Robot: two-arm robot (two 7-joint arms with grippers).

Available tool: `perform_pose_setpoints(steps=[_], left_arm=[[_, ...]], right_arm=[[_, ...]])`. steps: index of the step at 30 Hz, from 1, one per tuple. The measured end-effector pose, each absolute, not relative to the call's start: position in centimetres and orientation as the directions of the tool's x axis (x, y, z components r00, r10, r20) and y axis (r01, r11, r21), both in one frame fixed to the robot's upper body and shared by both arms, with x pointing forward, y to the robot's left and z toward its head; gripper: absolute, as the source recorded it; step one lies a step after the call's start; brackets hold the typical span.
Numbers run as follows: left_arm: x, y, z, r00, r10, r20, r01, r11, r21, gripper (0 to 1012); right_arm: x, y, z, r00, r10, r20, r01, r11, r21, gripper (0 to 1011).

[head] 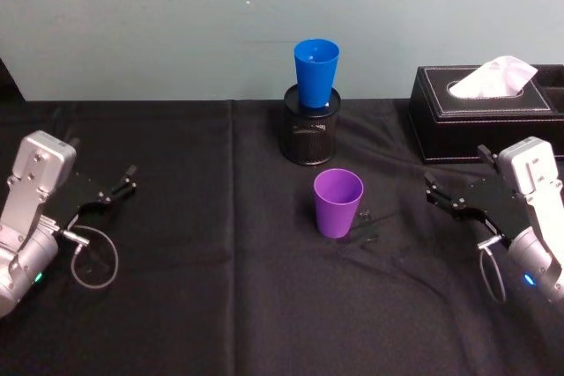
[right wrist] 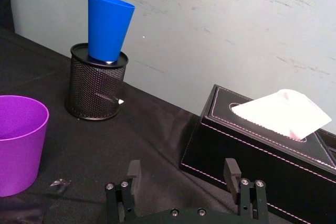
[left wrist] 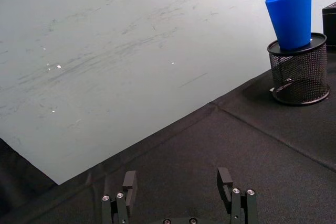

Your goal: Pick up one cup with a gripper and tap it against the other cup.

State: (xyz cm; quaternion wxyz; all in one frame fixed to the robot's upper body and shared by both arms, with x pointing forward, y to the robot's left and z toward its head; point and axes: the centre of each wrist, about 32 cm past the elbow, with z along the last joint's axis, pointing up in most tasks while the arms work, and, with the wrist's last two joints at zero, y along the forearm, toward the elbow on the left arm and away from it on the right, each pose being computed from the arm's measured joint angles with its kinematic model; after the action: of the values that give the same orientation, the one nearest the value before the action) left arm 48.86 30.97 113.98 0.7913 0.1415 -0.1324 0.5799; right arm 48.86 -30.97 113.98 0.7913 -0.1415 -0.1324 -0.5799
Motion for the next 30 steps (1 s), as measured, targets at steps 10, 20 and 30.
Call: perform_pose_setpoints(steps=[10, 20, 30], left_arm=[[48.86, 30.97, 113.98, 0.292, 0.880, 0.374, -0.955, 0.287, 0.070, 1000], [48.86, 30.97, 113.98, 0.292, 0.880, 0.374, -0.955, 0.287, 0.070, 1000], [48.86, 30.96, 113.98, 0.292, 0.880, 0.374, -0.955, 0.287, 0.070, 1000]], right_arm=[[48.86, -30.97, 113.98, 0.292, -0.880, 0.374, 0.955, 0.287, -0.070, 1003], [48.86, -30.97, 113.98, 0.292, -0.880, 0.374, 0.955, 0.287, -0.070, 1003], [48.87, -30.97, 113.98, 0.292, -0.880, 0.374, 0.955, 0.287, -0.070, 1003]])
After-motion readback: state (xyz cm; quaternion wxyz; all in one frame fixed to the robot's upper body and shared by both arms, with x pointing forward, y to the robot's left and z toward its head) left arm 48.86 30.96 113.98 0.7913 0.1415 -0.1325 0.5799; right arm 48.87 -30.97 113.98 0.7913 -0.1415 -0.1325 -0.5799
